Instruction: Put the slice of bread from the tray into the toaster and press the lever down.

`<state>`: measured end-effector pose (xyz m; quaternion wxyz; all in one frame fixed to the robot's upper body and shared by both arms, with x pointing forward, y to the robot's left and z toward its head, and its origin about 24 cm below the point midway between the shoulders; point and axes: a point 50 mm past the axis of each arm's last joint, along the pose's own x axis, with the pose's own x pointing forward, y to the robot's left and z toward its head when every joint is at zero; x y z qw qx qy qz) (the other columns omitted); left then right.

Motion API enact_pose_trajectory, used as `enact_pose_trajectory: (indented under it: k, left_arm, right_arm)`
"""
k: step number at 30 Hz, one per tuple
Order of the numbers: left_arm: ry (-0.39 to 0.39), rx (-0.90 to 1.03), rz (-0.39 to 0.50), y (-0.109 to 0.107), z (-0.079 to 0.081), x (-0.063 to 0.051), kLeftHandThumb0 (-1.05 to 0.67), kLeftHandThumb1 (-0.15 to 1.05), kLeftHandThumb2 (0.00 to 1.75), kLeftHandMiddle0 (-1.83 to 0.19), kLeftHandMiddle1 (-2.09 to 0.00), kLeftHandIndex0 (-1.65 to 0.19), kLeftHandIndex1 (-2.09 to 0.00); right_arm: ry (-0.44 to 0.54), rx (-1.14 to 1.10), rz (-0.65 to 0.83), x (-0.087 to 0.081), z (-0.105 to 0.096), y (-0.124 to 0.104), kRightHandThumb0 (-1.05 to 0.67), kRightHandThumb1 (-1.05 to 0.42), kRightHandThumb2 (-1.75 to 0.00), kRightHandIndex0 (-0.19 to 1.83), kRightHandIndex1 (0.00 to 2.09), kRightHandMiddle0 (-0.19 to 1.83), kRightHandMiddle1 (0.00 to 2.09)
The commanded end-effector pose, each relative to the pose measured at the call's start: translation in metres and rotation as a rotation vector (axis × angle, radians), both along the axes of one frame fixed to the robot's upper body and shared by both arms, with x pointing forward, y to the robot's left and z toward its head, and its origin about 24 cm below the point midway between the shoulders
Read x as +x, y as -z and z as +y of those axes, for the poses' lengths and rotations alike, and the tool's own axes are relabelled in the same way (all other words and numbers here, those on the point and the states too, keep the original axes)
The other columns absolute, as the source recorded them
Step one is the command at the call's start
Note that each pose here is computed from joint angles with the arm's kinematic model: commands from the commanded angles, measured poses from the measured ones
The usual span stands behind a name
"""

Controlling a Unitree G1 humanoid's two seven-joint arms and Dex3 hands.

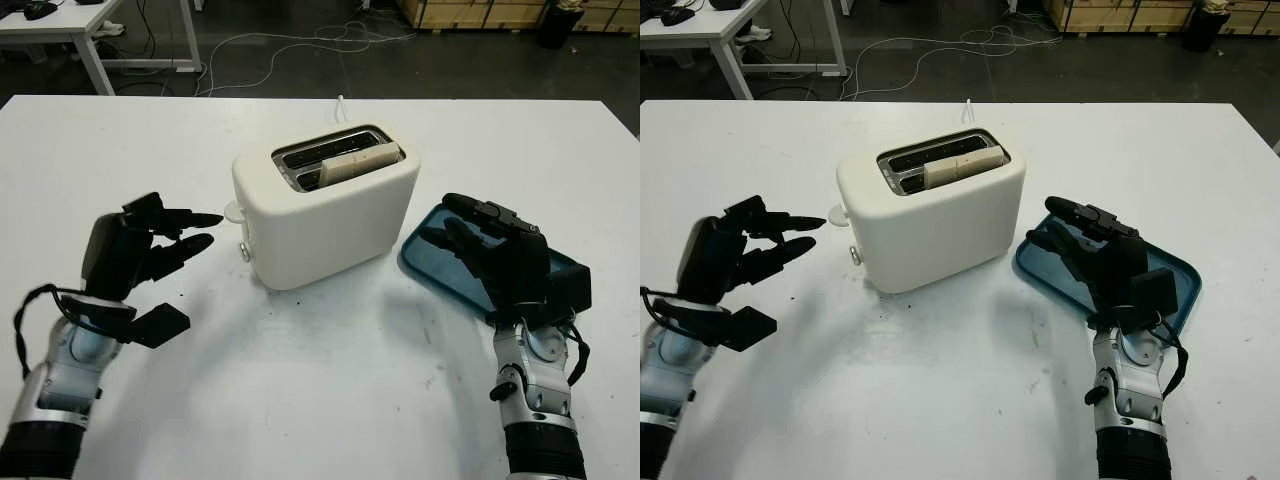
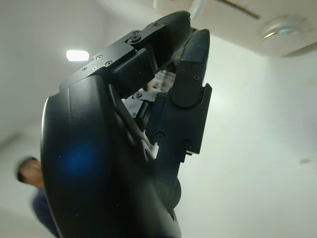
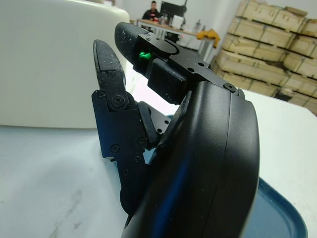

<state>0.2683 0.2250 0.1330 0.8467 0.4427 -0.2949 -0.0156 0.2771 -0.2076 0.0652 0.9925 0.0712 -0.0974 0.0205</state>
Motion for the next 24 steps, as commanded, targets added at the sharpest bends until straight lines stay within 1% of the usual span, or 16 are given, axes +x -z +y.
enact_pose_trajectory:
  k: [1,3,6,10,16,19,21,24]
  left_arm:
    - [0.009,0.083,-0.049,-0.022,0.000,0.004,-0.31,0.87,0.01,-0.73,-1.60,-1.20,-0.02]
    - [0.031,0.165,-0.051,-0.034,-0.001,0.006,-0.32,0.88,0.01,-0.72,-1.60,-1.19,-0.02]
    - [0.092,0.292,-0.066,-0.053,-0.004,0.010,-0.34,0.88,0.00,-0.73,-1.58,-1.20,-0.02]
    - [0.152,0.411,-0.073,-0.067,-0.013,0.017,-0.40,0.88,0.00,-0.81,-1.51,-1.23,-0.03]
    - [0.238,0.463,-0.097,-0.071,-0.025,0.025,-0.44,0.86,0.00,-0.88,-1.49,-1.29,-0.05]
    - [0.255,0.530,-0.102,-0.071,-0.030,0.029,-0.47,0.86,0.00,-0.91,-1.48,-1.34,-0.07]
    - [0.255,0.584,-0.081,-0.071,-0.033,0.031,-0.49,0.87,0.01,-0.94,-1.47,-1.42,-0.10]
    - [0.261,0.644,-0.041,-0.070,-0.036,0.035,-0.47,0.88,0.00,-0.96,-1.38,-1.41,-0.10]
  right_arm:
    - [-0.005,0.009,-0.006,0.000,0.000,-0.002,-0.42,-0.87,0.00,1.30,0.01,1.13,0.01]
    - [-0.004,0.001,-0.001,0.000,0.001,-0.001,-0.43,-0.86,0.00,1.30,0.01,1.13,0.01]
    - [0.000,-0.019,0.018,-0.001,0.003,0.001,-0.47,-0.86,0.00,1.29,0.01,1.12,0.00]
    - [-0.008,-0.015,0.029,-0.001,0.005,0.003,-0.47,-0.86,0.00,1.29,0.00,1.11,0.00]
    - [-0.002,-0.014,0.036,-0.003,0.005,0.005,-0.44,-0.87,0.00,1.28,0.00,1.11,0.00]
    - [-0.001,-0.018,0.034,-0.003,0.004,0.005,-0.45,-0.87,0.00,1.29,0.00,1.11,0.00]
    - [-0.003,-0.017,0.033,-0.003,0.004,0.005,-0.47,-0.87,0.00,1.29,0.00,1.11,0.00]
    - [-0.003,-0.010,0.033,-0.003,0.004,0.005,-0.47,-0.87,0.00,1.29,0.01,1.11,0.00]
